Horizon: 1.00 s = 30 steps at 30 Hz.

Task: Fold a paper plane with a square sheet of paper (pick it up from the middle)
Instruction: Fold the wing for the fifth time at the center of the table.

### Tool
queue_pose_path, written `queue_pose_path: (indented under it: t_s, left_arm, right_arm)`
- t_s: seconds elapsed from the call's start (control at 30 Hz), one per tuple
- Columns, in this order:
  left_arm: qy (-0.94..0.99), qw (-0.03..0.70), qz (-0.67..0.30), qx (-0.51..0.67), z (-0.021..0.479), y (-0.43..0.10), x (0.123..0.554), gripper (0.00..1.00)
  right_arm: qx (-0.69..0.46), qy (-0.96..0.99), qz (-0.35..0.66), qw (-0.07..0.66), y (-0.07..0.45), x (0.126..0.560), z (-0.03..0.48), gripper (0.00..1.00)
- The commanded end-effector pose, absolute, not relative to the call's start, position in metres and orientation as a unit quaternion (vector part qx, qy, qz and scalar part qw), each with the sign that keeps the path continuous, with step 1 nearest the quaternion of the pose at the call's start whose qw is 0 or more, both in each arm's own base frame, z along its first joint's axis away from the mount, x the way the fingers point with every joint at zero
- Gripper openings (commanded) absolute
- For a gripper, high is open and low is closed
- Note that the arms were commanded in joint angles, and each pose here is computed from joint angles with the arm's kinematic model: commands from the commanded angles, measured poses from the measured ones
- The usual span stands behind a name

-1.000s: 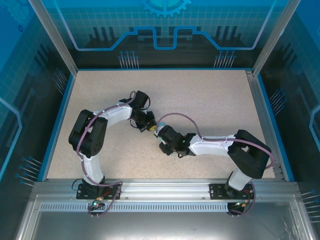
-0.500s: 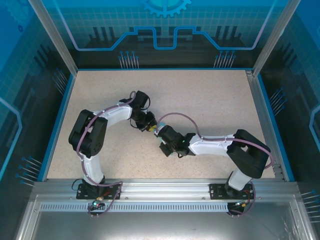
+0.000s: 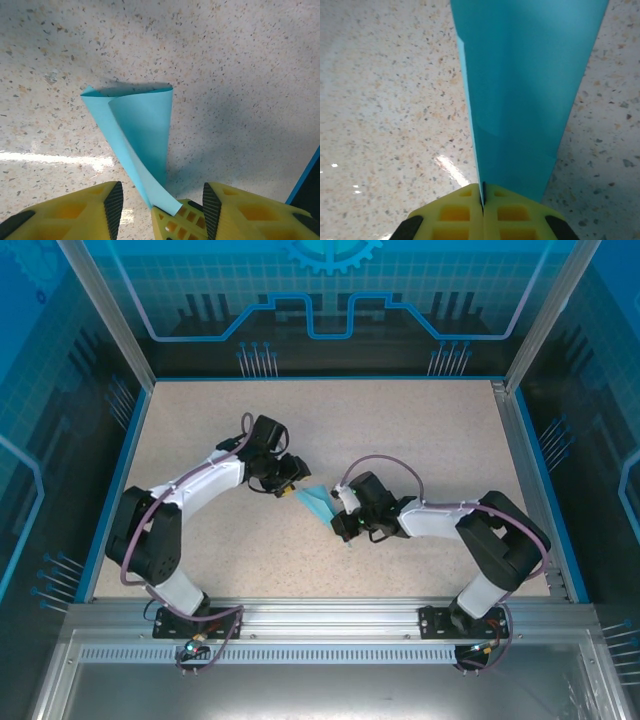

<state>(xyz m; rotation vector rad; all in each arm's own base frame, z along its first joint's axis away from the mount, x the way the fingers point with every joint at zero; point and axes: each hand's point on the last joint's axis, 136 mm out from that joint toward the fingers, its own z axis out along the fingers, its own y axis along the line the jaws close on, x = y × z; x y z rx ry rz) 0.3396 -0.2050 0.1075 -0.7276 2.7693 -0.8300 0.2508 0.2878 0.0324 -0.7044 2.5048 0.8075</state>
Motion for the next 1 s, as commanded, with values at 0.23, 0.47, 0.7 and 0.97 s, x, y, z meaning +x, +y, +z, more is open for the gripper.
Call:
queue_pose_path:
  t_s: [0.23, 0.47, 0.7, 0.97]
  left_arm:
    - [0.924, 0.086, -0.29, -0.233, 0.097, -0.202, 0.33, 0.44]
    - [0.923, 0.081, -0.298, -0.23, 0.09, -0.204, 0.326, 0.39]
    - [0.922, 0.079, -0.305, -0.225, 0.088, -0.206, 0.323, 0.37]
    - [0.922, 0.085, -0.319, -0.205, 0.086, -0.211, 0.317, 0.35]
  right_arm:
    - [-0.227, 0.88, 0.384, 0.167, 0.3, 0.249, 0.035, 0.01]
    - [-0.205, 0.884, 0.396, 0.14, 0.3, 0.249, 0.021, 0.02]
    - [-0.188, 0.885, 0.41, 0.115, 0.299, 0.249, 0.014, 0.03]
    - [-0.16, 0.872, 0.455, 0.084, 0.302, 0.253, 0.022, 0.03]
